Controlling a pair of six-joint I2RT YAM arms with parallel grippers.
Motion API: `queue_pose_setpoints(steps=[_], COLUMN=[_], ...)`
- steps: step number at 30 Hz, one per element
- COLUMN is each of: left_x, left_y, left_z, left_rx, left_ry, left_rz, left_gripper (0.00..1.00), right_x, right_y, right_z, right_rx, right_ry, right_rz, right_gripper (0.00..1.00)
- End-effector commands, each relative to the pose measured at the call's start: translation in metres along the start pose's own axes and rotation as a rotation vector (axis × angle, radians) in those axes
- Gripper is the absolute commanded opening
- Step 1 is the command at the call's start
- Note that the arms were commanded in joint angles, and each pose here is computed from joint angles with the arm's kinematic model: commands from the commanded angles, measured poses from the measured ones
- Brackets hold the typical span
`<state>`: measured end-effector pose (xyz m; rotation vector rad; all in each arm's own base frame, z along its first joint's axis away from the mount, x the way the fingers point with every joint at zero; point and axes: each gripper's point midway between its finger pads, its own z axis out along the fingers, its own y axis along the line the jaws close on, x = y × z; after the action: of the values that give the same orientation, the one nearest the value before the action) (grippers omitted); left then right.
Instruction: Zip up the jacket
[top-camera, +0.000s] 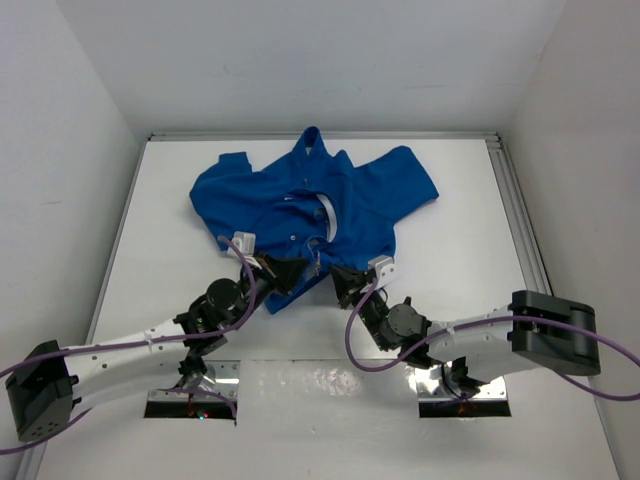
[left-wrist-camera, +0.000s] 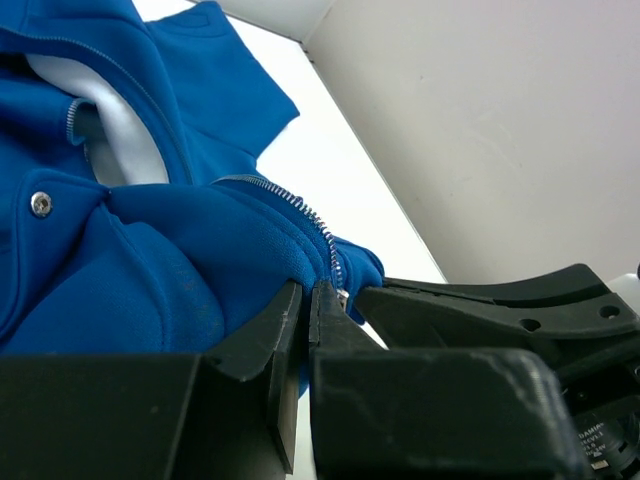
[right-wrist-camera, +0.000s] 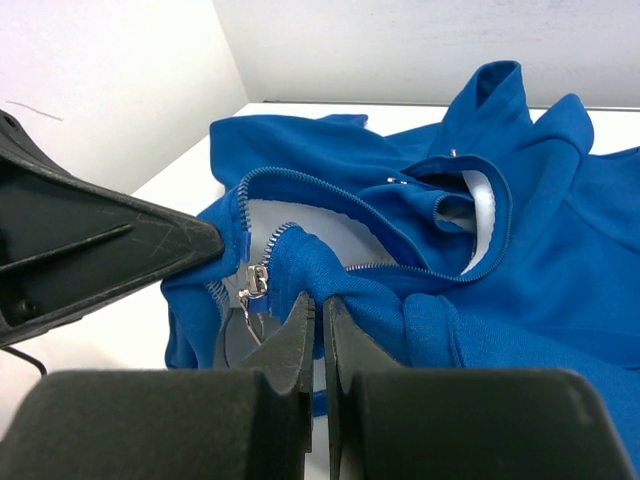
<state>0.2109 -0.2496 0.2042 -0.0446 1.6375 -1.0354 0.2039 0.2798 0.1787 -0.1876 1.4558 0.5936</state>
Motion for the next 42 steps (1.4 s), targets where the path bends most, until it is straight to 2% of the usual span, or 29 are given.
queue_pose_setpoints(steps=[1,31,37,42], left_x=[-0.007,0.006,0.002,0.008], left_y=[-0.016,-0.018,-0.023,-0.028], left_z=[-0.001,-0.004,-0.007,-0.009], left_rx=[0.062,0.074,0.093,0.103], left_ry=[-0.029,0.007,0.002,0.053], left_rz=[-0.021,-0.031,-0.046,-0.060], left_gripper=[0.00,0.00,0.00,0.00], right_x=[-0.026,-0.036,-0.025,-0.030], right_y=[0.014,0.023,0.025,0.030], right_z=[0.007,0.014,0.014,0.015], right_rx=[-0.016,-0.016,-0.022,-0.038], right_ry=[-0.073,-0.092,-0.062,-0.073], right_rz=[0.071,0.063,0.074,0.089], right_gripper=[0.00,0.00,0.00,0.00])
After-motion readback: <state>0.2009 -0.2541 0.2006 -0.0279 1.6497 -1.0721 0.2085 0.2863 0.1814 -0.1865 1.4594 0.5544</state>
